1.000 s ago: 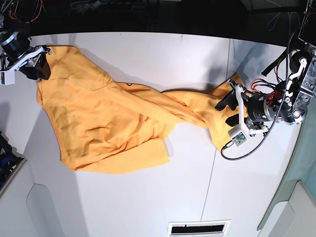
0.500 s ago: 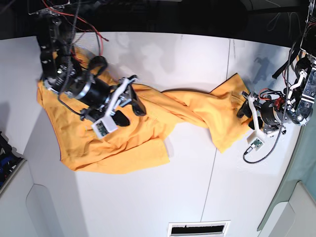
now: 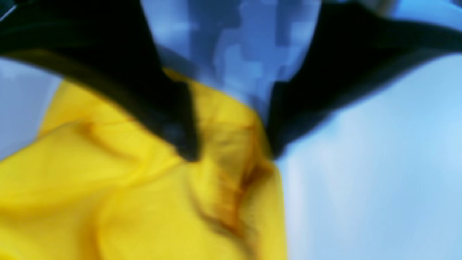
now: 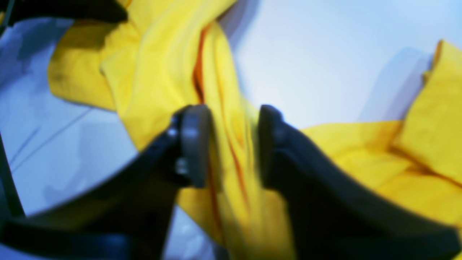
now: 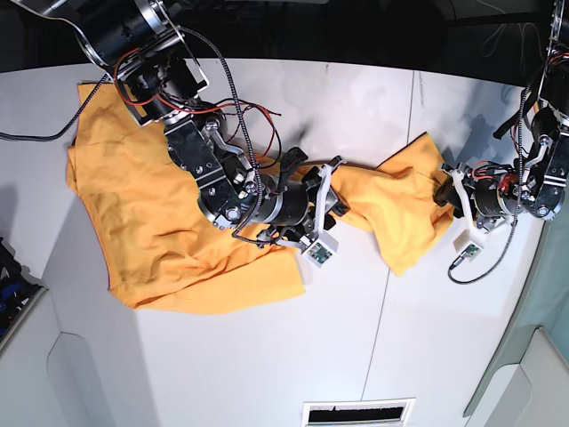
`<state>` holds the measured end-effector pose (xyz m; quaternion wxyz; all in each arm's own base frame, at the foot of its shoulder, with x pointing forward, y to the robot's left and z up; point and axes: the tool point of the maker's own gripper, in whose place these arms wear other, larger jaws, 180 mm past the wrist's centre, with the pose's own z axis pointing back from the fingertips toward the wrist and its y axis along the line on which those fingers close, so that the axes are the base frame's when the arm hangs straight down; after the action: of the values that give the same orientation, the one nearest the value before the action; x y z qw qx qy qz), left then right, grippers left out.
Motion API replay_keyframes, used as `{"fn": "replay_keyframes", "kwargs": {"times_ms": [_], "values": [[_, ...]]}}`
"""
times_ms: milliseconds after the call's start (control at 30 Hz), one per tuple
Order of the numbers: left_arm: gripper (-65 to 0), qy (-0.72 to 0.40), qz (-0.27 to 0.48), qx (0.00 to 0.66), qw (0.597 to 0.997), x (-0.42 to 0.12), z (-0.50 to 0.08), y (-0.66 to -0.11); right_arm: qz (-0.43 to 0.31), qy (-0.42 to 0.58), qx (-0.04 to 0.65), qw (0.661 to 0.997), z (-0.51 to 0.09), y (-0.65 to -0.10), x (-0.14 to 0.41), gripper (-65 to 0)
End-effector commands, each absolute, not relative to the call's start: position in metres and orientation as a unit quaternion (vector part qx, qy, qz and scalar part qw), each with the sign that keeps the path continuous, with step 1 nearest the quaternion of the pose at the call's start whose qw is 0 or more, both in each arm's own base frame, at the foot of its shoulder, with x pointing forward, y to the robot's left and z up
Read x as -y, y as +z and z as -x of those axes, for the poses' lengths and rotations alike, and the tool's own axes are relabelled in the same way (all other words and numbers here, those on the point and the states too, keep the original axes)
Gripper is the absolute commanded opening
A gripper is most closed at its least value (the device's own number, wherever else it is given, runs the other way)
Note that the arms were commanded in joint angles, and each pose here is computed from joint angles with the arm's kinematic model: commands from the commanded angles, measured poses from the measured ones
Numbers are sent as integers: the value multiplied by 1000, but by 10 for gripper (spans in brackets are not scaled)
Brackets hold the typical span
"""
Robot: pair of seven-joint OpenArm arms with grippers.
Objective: Layout the t-shirt on the table in an organized manner, then fold the t-shirt properly
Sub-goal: 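Grasp the shirt body with the right gripper and drag it toward the collar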
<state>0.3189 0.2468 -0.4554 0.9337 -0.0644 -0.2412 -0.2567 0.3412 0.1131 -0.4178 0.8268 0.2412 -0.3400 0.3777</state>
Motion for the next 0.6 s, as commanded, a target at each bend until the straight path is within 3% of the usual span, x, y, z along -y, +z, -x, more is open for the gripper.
{"fn": "replay_keyframes", "kwargs": {"times_ms": [0,33,67,400,567], "values": [[-571,-268,72,248,928,-246,-322,-449,-248,377,365,815,-355,-400,-119,-556],[-633,-270,77,250,927,-242,-320,-450,-248,376,365,815,-355,-400,-119,-600],[-650,-271,78,253,926,-241,-320,-451,-247,375,366,815,-355,-399,-119,-647],[-650,-296,47,277,913,-246,-340,-440,-253,324,447,795,-390,-322,-100,-650],[-650,-281,4,301,911,-259,-360,-428,-287,332,479,760,-365,-280,-100,-650]]}}
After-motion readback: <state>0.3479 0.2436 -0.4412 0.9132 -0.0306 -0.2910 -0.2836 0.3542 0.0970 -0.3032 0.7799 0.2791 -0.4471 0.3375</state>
